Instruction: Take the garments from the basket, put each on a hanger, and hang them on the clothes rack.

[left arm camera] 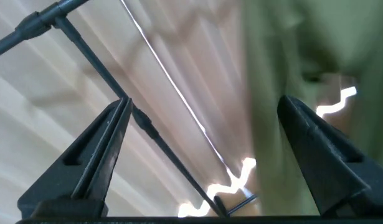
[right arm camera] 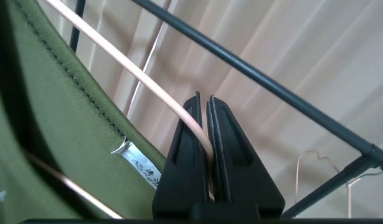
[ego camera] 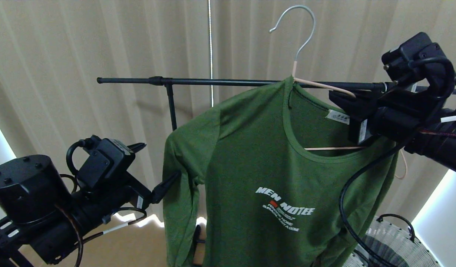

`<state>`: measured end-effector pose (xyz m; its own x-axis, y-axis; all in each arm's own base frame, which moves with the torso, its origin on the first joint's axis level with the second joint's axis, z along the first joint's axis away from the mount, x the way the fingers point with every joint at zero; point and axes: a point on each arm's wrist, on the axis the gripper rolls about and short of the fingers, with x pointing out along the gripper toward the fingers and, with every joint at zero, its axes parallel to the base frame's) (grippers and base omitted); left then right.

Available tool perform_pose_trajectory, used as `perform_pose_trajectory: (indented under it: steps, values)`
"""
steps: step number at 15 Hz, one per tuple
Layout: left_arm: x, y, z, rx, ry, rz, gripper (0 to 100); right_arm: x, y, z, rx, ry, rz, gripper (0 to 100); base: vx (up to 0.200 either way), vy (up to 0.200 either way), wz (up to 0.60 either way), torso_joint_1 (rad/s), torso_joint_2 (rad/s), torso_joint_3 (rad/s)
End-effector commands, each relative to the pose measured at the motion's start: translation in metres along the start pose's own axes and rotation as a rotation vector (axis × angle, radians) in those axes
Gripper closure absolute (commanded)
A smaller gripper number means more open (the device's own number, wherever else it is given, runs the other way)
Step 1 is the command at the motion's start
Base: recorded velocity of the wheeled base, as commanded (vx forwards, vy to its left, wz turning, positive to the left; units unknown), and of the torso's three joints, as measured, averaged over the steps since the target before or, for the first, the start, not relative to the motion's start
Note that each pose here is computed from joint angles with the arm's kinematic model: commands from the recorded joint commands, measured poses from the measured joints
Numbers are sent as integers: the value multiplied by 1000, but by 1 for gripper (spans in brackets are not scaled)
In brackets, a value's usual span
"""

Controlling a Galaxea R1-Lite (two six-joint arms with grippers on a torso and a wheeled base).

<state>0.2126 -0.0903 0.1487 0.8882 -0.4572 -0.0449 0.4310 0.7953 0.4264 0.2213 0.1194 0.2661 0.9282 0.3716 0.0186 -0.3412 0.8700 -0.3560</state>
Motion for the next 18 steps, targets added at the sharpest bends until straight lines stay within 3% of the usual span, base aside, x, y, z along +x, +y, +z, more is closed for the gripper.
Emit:
perform_pose_trajectory:
  steps: [1,6,10,13,14,18]
  values:
    - [5,-1,-1,1,6,-5,100,-6,-2,4,2,-17,-2,100,0,0,0,0,0,0]
    - [5,1,-1,2,3,5,100,-9,-2,4,1,-21,-5,100,0,0,0,0,0,0]
    - [-7,43,-22,39,63,210,100,-9,-6,1,1,-4,-30,100,0,0,0,0,0,0]
    - [-13,49,-25,46,77,239,100,-9,-6,1,0,-3,-30,100,0,0,0,0,0,0]
    - [-14,49,-22,47,65,239,0,-8,-5,0,-1,0,-28,100,0,0,0,0,0,0]
    - [-18,39,-12,46,23,206,0,-10,-6,-1,-3,13,-37,100,0,0,0,0,0,0]
